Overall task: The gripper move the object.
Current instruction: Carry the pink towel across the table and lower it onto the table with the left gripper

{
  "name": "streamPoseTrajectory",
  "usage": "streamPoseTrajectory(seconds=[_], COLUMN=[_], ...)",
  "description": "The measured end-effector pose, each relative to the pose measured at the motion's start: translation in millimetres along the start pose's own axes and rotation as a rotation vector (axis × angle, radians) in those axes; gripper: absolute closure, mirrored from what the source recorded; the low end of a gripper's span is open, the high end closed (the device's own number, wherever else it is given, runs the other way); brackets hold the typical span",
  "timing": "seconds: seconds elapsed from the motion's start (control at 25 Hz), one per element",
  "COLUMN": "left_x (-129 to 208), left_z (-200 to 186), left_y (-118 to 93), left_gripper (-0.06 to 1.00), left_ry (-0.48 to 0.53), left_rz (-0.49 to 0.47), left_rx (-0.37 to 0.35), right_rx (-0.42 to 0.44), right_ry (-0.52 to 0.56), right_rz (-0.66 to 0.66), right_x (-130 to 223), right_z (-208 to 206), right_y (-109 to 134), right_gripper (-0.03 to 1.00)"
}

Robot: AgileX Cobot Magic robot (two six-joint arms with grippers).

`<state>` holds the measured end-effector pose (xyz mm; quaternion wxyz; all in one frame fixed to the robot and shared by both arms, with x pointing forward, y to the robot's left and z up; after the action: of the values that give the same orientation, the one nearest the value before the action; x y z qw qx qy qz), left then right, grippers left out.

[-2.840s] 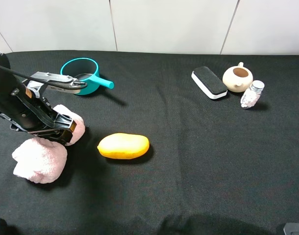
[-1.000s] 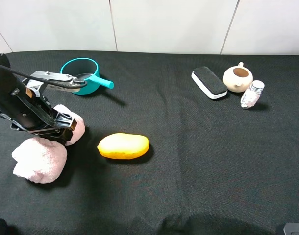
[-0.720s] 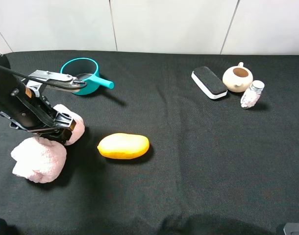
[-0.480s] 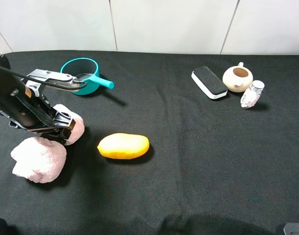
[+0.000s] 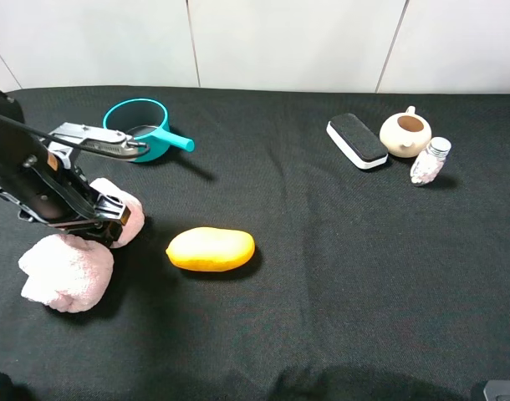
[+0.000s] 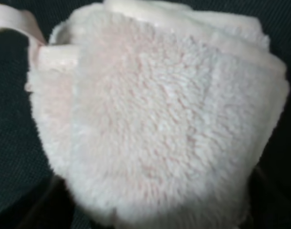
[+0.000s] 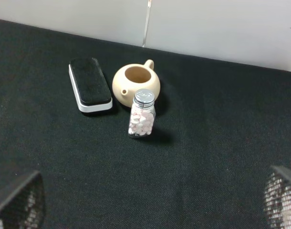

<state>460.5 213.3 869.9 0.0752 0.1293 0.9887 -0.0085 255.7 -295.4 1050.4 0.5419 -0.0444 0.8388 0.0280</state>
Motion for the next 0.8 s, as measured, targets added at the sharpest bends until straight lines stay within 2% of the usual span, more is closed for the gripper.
streamPoseTrajectory(seconds=[0.8], left_x=[-1.9], left_z=[14.3], left_y=[-2.5], left_gripper=[0.18], left_ry=[0.01], left_rz=[0.002], left_rx=[0.014], right_rx=[0.0], right_ry=[0.0], right_rz=[0.0], right_x=[0.0], right_z=[0.0], right_y=[0.0], right_gripper=[0.27])
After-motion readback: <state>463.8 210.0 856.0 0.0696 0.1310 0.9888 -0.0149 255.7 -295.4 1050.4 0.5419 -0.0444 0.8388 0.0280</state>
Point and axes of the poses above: a point on each arm's last joint axis where the gripper is mounted, z pointing out along that axis toward the gripper, y along the wrist's bending axis when the last joint is at zero, x = y × z, the point moved 3 cm from there along z, pointing out along that axis toward the gripper, and after that the axes turned 6 degrees about z, right-handed, at the moved point
